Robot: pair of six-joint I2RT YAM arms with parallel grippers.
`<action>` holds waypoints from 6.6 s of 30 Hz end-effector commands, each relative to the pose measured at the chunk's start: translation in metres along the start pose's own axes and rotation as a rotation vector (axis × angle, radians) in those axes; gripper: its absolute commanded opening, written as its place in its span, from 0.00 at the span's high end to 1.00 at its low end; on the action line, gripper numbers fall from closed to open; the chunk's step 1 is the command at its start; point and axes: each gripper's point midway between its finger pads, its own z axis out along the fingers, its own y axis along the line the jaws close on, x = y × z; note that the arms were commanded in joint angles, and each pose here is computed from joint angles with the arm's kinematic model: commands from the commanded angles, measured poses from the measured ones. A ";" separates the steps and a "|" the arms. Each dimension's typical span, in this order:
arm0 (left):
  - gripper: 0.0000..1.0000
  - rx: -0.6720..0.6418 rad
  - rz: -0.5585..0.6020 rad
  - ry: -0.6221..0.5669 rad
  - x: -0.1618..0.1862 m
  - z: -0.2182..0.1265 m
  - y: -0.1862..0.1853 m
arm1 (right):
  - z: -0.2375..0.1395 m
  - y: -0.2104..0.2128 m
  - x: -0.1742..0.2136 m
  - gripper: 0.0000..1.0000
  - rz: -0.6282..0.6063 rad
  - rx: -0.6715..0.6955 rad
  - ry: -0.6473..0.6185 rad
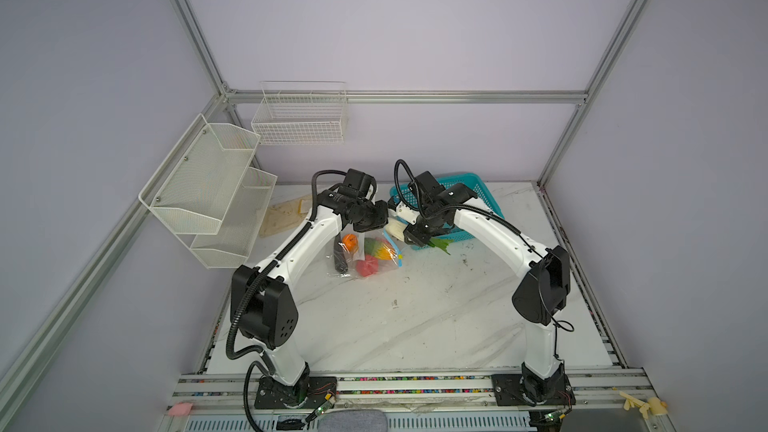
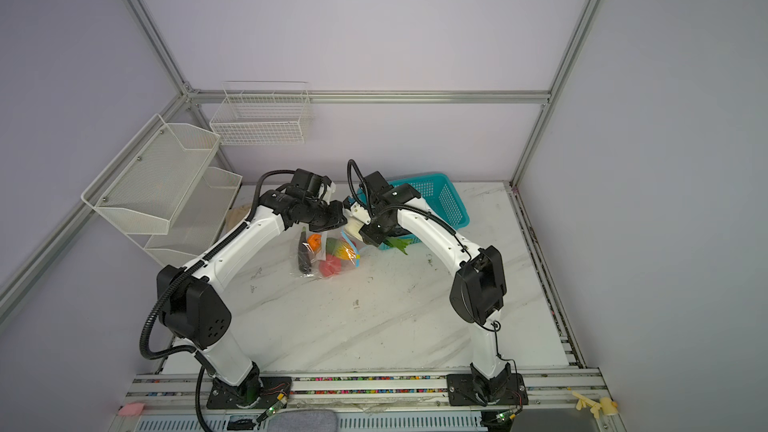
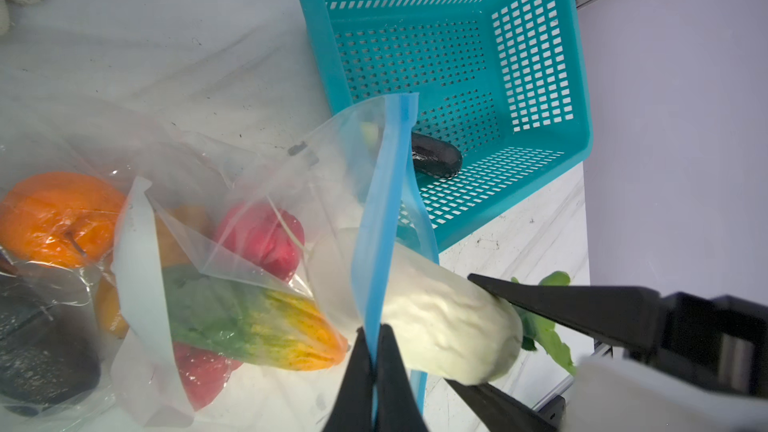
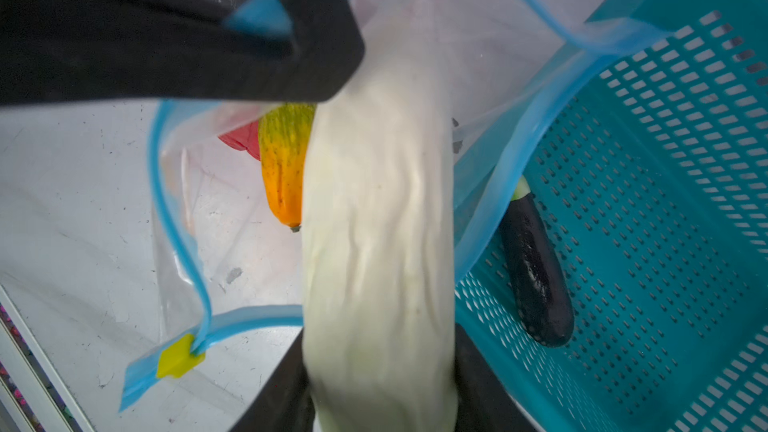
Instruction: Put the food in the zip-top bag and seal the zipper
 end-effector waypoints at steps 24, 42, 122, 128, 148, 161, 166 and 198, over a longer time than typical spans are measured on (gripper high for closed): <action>1.00 0.092 0.033 -0.097 -0.018 -0.035 -0.027 | 0.026 0.004 -0.034 0.45 -0.067 -0.092 0.002; 1.00 0.068 0.034 -0.102 -0.018 -0.034 -0.018 | -0.016 -0.013 -0.072 0.33 -0.100 0.019 -0.189; 1.00 0.163 -0.069 -0.246 -0.046 -0.103 -0.001 | -0.034 -0.020 -0.107 0.74 0.228 -0.349 -0.425; 1.00 0.164 -0.069 -0.251 -0.047 -0.104 -0.002 | -0.034 -0.019 -0.107 0.87 0.227 -0.350 -0.422; 1.00 0.145 -0.040 -0.326 -0.055 -0.141 -0.004 | -0.047 -0.019 -0.125 0.91 0.230 -0.320 -0.463; 1.00 0.148 -0.050 -0.325 -0.053 -0.143 -0.001 | -0.039 -0.007 -0.123 0.65 0.204 -0.326 -0.431; 1.00 0.151 -0.050 -0.332 -0.054 -0.147 0.000 | -0.059 -0.012 -0.125 0.59 0.174 -0.270 -0.459; 1.00 0.142 -0.053 -0.376 -0.051 -0.170 0.005 | -0.104 -0.051 -0.114 0.49 0.247 -0.122 -0.514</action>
